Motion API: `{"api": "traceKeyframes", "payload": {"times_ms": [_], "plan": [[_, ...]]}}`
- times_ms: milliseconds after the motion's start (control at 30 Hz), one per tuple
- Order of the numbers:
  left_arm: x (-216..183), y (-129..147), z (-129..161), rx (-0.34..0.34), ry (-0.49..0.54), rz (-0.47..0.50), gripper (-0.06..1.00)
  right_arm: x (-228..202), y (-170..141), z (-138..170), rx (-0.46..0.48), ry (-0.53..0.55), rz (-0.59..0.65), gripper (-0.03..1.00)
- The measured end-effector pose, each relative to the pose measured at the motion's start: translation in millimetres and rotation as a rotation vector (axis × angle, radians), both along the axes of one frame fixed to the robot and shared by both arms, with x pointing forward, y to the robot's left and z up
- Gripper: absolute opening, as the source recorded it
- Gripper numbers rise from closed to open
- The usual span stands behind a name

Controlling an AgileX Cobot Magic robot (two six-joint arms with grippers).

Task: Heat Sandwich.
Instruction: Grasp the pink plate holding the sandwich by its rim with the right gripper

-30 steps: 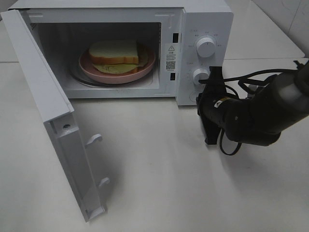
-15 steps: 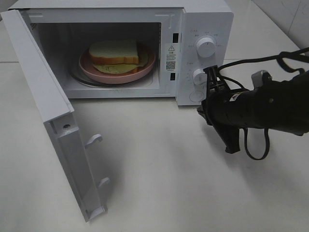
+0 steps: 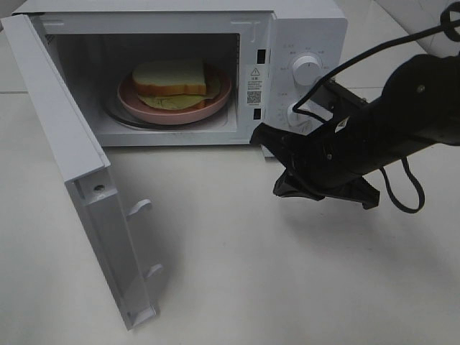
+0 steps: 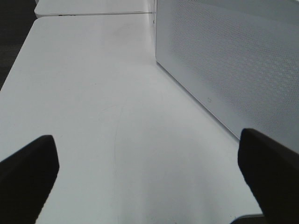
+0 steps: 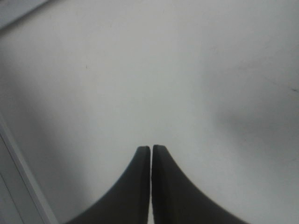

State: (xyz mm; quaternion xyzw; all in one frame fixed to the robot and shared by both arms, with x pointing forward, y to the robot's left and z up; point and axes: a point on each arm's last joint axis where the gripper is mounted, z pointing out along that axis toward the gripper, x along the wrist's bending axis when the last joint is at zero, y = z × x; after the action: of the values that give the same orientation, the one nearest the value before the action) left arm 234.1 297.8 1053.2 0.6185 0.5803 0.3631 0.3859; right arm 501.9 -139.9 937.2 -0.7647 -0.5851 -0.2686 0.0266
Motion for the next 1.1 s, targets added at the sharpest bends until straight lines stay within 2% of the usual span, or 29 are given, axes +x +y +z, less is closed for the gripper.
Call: {"api": "traceKeyframes", "payload": {"times_ms": [33, 133, 167, 233, 267, 300, 433, 467, 533, 567, 600, 667, 700, 733, 833, 867, 900, 967, 1100], "plan": [[0.0, 0.0, 0.0, 0.0, 0.0, 0.0, 0.99, -1.0, 2.1, 3.3, -0.04, 0.015, 0.103, 0.04], [0.0, 0.0, 0.0, 0.0, 0.0, 0.0, 0.99, -2.8, 3.3, 6.0, -0.084, 0.032, 0.212, 0.04], [0.0, 0.0, 0.0, 0.0, 0.0, 0.0, 0.99, -3.4, 4.1, 9.6, -0.132, 0.032, 0.33, 0.05], [0.0, 0.0, 0.0, 0.0, 0.0, 0.0, 0.99, -4.4, 4.2, 12.9, -0.182, 0.033, 0.456, 0.06], [0.0, 0.0, 0.0, 0.0, 0.0, 0.0, 0.99, -4.4, 4.2, 12.9, -0.182, 0.033, 0.456, 0.06], [0.0, 0.0, 0.0, 0.0, 0.0, 0.0, 0.99, -4.9, 3.8, 16.9, -0.229, 0.037, 0.57, 0.07], [0.0, 0.0, 0.0, 0.0, 0.0, 0.0, 0.99, -4.7, 2.4, 22.4, -0.289, 0.04, 0.703, 0.07], [0.0, 0.0, 0.0, 0.0, 0.0, 0.0, 0.99, -3.7, 1.3, 26.4, -0.337, 0.026, 0.81, 0.08], [0.0, 0.0, 0.0, 0.0, 0.0, 0.0, 0.99, -2.5, 0.5, 30.1, -0.38, 0.001, 0.93, 0.08], [0.0, 0.0, 0.0, 0.0, 0.0, 0.0, 0.99, -2.5, 0.5, 30.1, -0.38, 0.001, 0.93, 0.08], [0.0, 0.0, 0.0, 0.0, 0.0, 0.0, 0.99, -1.7, 0.0, 33.4, -0.417, -0.026, 1.055, 0.08], [0.0, 0.0, 0.0, 0.0, 0.0, 0.0, 0.99, -1.6, -0.5, 36.6, -0.447, -0.05, 1.186, 0.08], [0.0, 0.0, 0.0, 0.0, 0.0, 0.0, 0.99, -2.0, -0.8, 38.7, -0.472, -0.082, 1.323, 0.09], [0.0, 0.0, 0.0, 0.0, 0.0, 0.0, 0.99, -2.0, -0.8, 38.7, -0.472, -0.082, 1.323, 0.09], [0.0, 0.0, 0.0, 0.0, 0.0, 0.0, 0.99, -3.5, -1.8, 39.7, -0.499, -0.123, 1.513, 0.09], [0.0, 0.0, 0.0, 0.0, 0.0, 0.0, 0.99, -4.4, -3.0, 39.5, -0.519, -0.155, 1.642, 0.1], [0.0, 0.0, 0.0, 0.0, 0.0, 0.0, 0.99, -4.4, -3.0, 39.5, -0.519, -0.155, 1.642, 0.1], [0.0, 0.0, 0.0, 0.0, 0.0, 0.0, 0.99, -4.0, -4.4, 39.3, -0.552, -0.198, 1.775, 0.1], [0.0, 0.0, 0.0, 0.0, 0.0, 0.0, 0.99, -2.5, -7.3, 39.2, -0.605, -0.231, 1.905, 0.13]]}}
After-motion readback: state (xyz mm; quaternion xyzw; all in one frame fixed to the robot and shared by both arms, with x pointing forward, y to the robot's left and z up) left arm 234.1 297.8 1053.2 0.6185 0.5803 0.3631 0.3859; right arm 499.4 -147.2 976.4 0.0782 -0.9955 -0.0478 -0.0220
